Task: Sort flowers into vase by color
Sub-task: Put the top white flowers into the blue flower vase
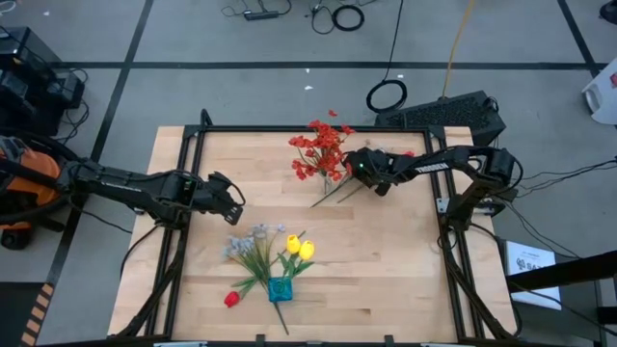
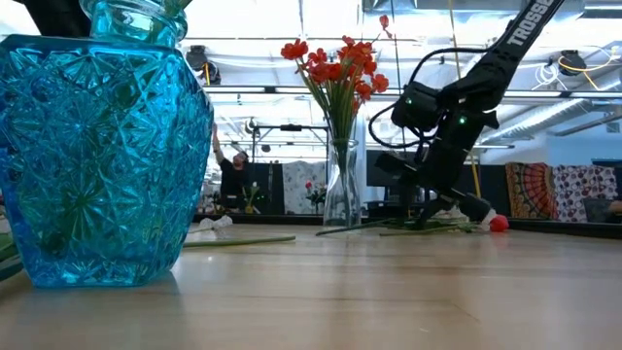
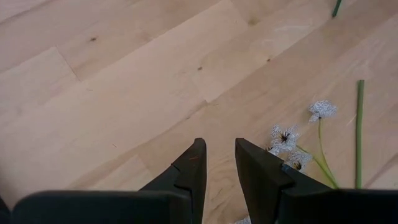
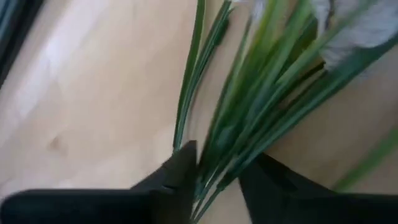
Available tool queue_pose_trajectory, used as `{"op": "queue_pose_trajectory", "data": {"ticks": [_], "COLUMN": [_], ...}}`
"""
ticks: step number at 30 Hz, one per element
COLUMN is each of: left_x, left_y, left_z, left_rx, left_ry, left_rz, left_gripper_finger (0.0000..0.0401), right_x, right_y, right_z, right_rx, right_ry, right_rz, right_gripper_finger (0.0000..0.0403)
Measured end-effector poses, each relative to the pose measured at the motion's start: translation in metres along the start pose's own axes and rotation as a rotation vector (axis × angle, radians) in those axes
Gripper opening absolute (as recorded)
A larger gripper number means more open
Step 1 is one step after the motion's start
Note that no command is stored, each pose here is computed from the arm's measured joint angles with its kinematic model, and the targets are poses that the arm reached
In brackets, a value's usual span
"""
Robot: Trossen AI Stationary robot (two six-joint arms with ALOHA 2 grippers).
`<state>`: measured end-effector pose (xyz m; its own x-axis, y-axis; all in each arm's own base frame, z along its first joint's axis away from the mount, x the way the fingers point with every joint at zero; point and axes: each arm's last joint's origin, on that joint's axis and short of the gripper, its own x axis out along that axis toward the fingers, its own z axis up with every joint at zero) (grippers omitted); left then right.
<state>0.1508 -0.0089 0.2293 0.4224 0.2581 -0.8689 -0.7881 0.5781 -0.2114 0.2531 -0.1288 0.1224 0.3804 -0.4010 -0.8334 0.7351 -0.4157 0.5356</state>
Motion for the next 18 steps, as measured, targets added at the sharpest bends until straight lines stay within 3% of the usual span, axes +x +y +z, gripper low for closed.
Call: {"op": "queue_pose_trajectory", "data": {"ticks": [6, 12, 18], "left_x": [0.0, 0.0, 0.0], "left_y": [0.0, 0.0, 0.0], "left_z": [0.0, 0.0, 0.0], "left_rx": [0.0, 0.0, -0.001], "left_ry": [0.0, 0.0, 0.0], "left_rz": [0.0, 0.0, 0.0], "left_gripper_finger": [0.009, 0.009, 0.009], "right_x": [-0.004, -0.031, -0.092], "right_y": [0.0, 0.013, 0.024], "right_z": [0.007, 0.008, 0.008], "right_rx": [-0.119, -0.279, -0.395], "right_ry": [-0.067, -0.02, -0.021], "right_rz": [0.004, 0.117, 0.322], "right_gripper_finger": [0.001, 0.0013, 0.0004]}}
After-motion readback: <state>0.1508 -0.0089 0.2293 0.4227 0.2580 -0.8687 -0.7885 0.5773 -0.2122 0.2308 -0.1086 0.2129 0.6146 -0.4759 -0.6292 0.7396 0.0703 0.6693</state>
